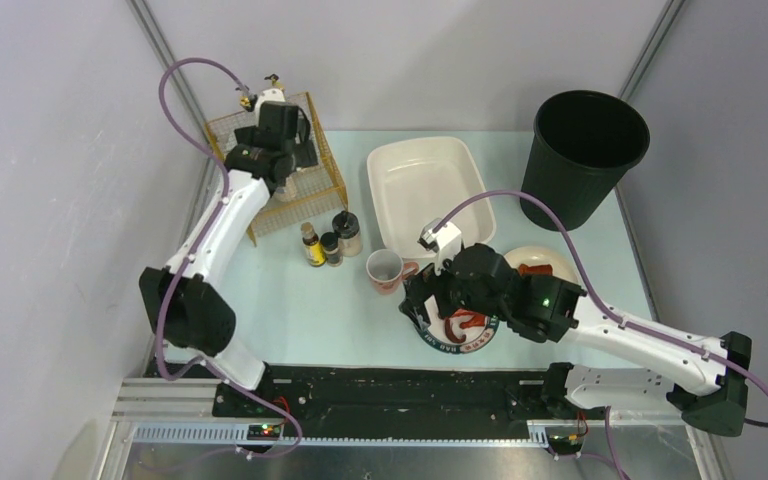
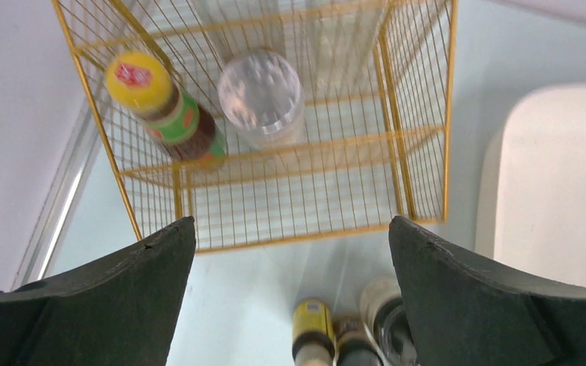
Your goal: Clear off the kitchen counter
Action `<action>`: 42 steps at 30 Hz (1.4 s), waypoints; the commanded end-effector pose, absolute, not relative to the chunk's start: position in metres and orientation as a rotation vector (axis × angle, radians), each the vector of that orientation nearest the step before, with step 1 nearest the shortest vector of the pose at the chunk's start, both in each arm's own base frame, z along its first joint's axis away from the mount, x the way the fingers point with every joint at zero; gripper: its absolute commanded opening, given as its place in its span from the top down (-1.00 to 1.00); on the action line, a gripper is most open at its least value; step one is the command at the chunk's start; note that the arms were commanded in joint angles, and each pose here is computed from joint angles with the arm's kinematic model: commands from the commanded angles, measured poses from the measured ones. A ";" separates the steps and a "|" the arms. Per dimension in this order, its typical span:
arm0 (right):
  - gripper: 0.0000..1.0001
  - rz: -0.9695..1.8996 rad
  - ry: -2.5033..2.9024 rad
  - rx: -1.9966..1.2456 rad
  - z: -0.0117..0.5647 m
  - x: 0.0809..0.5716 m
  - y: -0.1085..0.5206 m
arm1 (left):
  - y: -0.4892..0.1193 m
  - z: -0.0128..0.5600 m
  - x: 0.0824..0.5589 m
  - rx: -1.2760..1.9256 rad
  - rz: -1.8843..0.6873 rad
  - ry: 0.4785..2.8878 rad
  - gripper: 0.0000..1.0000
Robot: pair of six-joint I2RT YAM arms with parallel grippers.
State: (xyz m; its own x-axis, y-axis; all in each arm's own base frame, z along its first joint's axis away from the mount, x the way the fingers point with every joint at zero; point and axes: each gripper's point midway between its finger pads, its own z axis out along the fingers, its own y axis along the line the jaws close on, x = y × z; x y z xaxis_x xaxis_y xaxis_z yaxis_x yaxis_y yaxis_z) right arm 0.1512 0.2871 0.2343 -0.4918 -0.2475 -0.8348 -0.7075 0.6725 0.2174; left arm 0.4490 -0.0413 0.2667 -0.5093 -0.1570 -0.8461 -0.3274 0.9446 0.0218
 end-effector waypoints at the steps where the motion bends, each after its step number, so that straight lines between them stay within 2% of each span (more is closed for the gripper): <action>1: -1.00 0.696 2.056 -0.690 0.239 0.154 0.280 | -0.062 0.271 0.417 -0.290 0.183 2.106 -0.99; 11: -1.00 0.684 2.087 -0.682 0.232 0.155 0.281 | -0.083 0.222 0.367 -0.228 0.130 2.209 -0.99; 19: -1.00 0.682 2.097 -0.673 0.230 0.155 0.282 | -0.099 0.175 0.361 -0.183 0.086 2.315 -0.98; 25: -1.00 0.672 2.114 -0.670 0.226 0.155 0.281 | -0.104 0.151 0.357 -0.175 0.066 2.357 -0.85; 34: -1.00 0.672 2.118 -0.676 0.224 0.155 0.285 | -0.106 0.139 0.352 -0.162 0.051 2.379 -0.35; 38: -1.00 0.675 2.118 -0.678 0.223 0.155 0.286 | -0.105 0.142 0.351 -0.160 0.049 2.369 0.02; 41: -1.00 0.674 2.123 -0.680 0.222 0.155 0.287 | -0.103 0.146 0.351 -0.157 0.054 2.358 0.44; 42: -1.00 0.673 2.123 -0.682 0.221 0.155 0.287 | -0.103 0.149 0.352 -0.157 0.054 2.349 0.52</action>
